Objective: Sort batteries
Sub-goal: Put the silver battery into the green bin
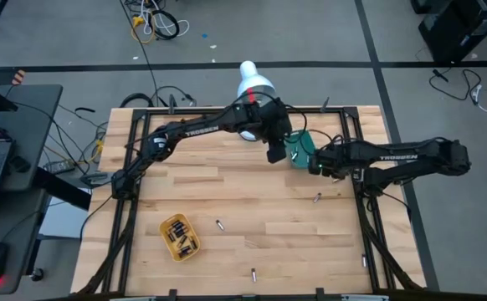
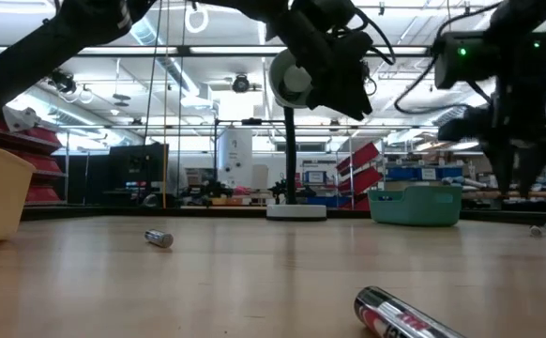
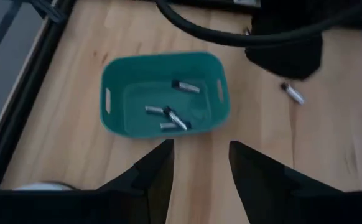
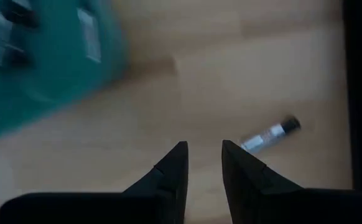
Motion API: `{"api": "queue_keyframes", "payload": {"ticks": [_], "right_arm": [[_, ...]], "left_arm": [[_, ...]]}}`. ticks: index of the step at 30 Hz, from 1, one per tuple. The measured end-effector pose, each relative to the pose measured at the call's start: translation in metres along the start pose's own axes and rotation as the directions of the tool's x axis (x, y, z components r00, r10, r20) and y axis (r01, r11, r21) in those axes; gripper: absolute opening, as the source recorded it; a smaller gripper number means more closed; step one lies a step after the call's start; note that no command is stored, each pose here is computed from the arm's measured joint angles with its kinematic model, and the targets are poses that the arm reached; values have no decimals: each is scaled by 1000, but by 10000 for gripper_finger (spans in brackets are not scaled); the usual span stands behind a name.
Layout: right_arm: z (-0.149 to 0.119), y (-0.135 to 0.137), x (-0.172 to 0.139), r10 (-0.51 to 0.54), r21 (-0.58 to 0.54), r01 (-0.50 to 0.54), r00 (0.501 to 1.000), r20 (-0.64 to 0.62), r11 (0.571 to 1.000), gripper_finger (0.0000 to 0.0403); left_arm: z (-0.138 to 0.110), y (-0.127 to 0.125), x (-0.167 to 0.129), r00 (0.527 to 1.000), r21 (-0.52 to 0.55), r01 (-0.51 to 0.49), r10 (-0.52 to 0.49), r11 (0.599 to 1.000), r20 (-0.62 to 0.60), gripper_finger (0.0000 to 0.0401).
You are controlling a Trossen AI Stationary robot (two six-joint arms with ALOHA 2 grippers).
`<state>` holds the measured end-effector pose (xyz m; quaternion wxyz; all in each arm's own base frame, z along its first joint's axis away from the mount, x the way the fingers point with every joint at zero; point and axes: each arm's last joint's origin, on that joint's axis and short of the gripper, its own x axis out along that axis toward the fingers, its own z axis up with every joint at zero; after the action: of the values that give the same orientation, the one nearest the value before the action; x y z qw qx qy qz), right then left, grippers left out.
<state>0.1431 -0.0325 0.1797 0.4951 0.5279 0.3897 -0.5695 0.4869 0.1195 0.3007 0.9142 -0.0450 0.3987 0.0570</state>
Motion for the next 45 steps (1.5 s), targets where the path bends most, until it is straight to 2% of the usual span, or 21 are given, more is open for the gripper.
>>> {"api": "queue_keyframes", "payload": {"ticks": [3, 8, 11, 14, 16, 19, 23, 28, 34, 41, 45], "right_arm": [[-8, -5, 10, -36, -2, 36, 996, -87, 999, 84], [-23, 0, 14, 42, -55, -53, 981, -188, 997, 85], [-33, 6, 12, 119, -6, -123, 968, -219, 992, 84], [-47, 8, 12, 133, 84, -116, 963, -234, 990, 84], [-56, 8, 11, 147, 127, -120, 962, -232, 985, 85], [-66, 5, 13, 112, 187, -71, 969, -220, 980, 86], [-77, 2, 17, 79, 260, -21, 973, -216, 965, 85], [-82, 3, 26, 33, 288, 18, 985, -170, 958, 87], [-83, 12, 33, 56, 312, -5, 986, -157, 950, 87], [-80, 11, 26, 85, 325, -24, 981, -173, 945, 91], [-73, 13, 19, 150, 254, -119, 983, -107, 960, 89]], "left_arm": [[-5, -7, 0, 998, 48, 14, -11, 999, -58, 169], [-9, -17, 2, 996, 94, 37, -28, 995, -86, 169], [-10, -18, 3, 994, 92, 57, -49, 994, -94, 169], [-11, -18, 3, 993, 103, 66, -55, 992, -107, 169], [-12, -18, 2, 991, 105, 68, -56, 992, -118, 169], [-13, -18, 2, 989, 111, 72, -57, 991, -133, 169], [-18, -18, 1, 981, 168, 90, -59, 982, -184, 169], [-20, -18, 1, 977, 197, 100, -59, 975, -204, 169], [-22, -18, 1, 974, 194, 104, -60, 975, -219, 169], [-26, -20, 0, 962, 186, 122, -70, 975, -266, 169], [-28, -20, -1, 957, 183, 126, -71, 975, -280, 169]]}}
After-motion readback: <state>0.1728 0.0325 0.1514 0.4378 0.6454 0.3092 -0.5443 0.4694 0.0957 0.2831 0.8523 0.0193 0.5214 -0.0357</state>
